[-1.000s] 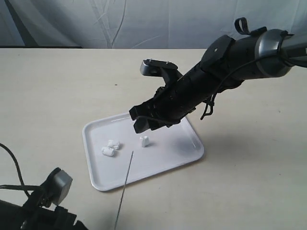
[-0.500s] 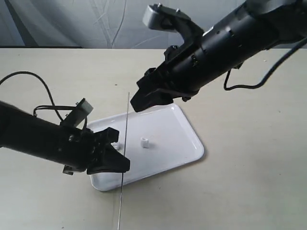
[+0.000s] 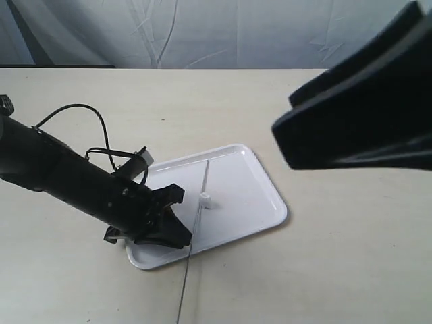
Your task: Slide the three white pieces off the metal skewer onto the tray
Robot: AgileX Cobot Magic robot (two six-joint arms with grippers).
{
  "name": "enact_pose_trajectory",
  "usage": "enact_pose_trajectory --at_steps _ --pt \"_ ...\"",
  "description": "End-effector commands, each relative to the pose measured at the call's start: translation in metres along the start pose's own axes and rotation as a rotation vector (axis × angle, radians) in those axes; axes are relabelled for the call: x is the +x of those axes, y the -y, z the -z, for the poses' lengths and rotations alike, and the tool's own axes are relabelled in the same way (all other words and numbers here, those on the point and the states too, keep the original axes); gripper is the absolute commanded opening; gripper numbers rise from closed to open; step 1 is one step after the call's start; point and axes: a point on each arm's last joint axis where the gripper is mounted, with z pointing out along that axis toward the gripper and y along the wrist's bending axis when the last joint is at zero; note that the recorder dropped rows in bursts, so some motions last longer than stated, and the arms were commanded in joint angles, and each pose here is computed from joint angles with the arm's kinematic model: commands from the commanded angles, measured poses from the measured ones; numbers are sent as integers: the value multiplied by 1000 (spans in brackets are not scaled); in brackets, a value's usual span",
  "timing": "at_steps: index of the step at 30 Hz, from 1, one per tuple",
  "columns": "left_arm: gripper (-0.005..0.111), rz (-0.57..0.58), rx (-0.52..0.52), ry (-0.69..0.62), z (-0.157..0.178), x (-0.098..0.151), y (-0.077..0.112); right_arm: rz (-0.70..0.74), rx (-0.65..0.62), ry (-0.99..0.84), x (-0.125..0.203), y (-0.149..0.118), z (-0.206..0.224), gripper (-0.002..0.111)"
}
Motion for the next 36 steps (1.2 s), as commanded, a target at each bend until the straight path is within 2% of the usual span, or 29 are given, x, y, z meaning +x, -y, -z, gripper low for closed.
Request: enact_pose_trajectory --at_steps 1,5,10,14,19,22,24,29,32,36 --pt "15 -11 25 -21 0 1 3 54 13 61 7 -21 22 46" --pt "15 -13 97 -80 1 6 10 46 11 120 15 -39 39 46" --pt "15 -49 283 -229 6 20 26 127 25 212 33 -68 65 46" --pt "15 -100 264 -240 12 24 30 191 36 280 49 -88 84 46" --pt "13 -118 337 -130 26 19 51 214 47 342 67 -106 100 46" --pt "0 -185 387 -46 42 20 70 204 74 359 75 -110 105 46" --pt "0 -262 336 48 55 20 81 186 105 361 78 -109 107 46" --pt "0 -443 109 282 95 29 102 131 201 350 82 -101 110 46" --pt "0 -559 -66 443 125 41 111 136 244 342 83 -98 111 46" --pt "0 -689 -303 636 171 71 121 125 310 330 84 -92 112 43"
